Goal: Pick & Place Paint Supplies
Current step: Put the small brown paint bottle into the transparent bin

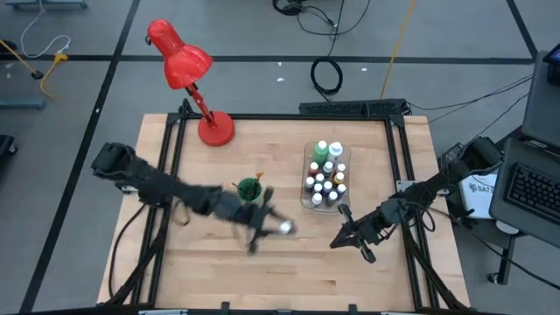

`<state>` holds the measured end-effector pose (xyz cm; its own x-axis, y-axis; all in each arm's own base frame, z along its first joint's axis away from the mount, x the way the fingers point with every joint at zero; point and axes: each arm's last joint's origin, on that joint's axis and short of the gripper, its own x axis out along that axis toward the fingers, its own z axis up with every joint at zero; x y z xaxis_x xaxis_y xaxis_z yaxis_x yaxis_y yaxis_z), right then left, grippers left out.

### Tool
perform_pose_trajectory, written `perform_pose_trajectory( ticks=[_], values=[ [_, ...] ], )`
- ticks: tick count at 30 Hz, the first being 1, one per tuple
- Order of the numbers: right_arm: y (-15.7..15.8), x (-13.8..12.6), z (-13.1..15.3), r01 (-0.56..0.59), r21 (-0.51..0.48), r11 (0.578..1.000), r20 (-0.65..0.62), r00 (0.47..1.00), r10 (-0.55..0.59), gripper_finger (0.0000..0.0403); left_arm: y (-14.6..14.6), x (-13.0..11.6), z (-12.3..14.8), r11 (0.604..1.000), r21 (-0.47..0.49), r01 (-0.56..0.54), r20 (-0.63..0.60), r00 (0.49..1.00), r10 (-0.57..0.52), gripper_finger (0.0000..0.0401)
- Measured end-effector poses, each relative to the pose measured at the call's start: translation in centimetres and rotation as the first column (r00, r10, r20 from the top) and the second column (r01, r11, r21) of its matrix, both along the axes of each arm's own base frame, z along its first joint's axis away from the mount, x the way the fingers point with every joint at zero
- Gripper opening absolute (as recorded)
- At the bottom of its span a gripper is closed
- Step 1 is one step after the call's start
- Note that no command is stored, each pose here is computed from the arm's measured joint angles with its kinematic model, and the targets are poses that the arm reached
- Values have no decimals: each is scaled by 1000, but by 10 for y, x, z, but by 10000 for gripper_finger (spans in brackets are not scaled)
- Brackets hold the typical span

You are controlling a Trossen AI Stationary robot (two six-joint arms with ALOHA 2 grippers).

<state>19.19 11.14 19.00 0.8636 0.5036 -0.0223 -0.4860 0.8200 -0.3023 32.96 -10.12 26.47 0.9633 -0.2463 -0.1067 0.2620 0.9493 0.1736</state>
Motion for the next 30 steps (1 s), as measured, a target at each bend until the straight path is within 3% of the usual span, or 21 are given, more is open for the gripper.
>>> perform_pose_trajectory(
  ticks=[4, 11, 21, 30],
  values=[
    [-2, -3, 0, 1, -1, 1000, 9, 1000, -1, 8, 44, 32, 3, 997, 34, -75, 4, 997, 75, 97],
    [-10, -17, -3, 7, -1, 1000, 42, 999, -7, 8, 98, 67, -39, 990, -57, -133, -105, 986, 126, 97],
    [-22, -32, -6, 86, 56, 995, 119, 989, -92, 8, 112, 83, -65, 986, -98, -137, -112, 986, 126, 97],
    [-22, -32, -6, 81, 58, 995, 122, 989, -87, 8, 109, 78, -52, 990, -65, -126, -92, 988, 120, 97]
  ],
)
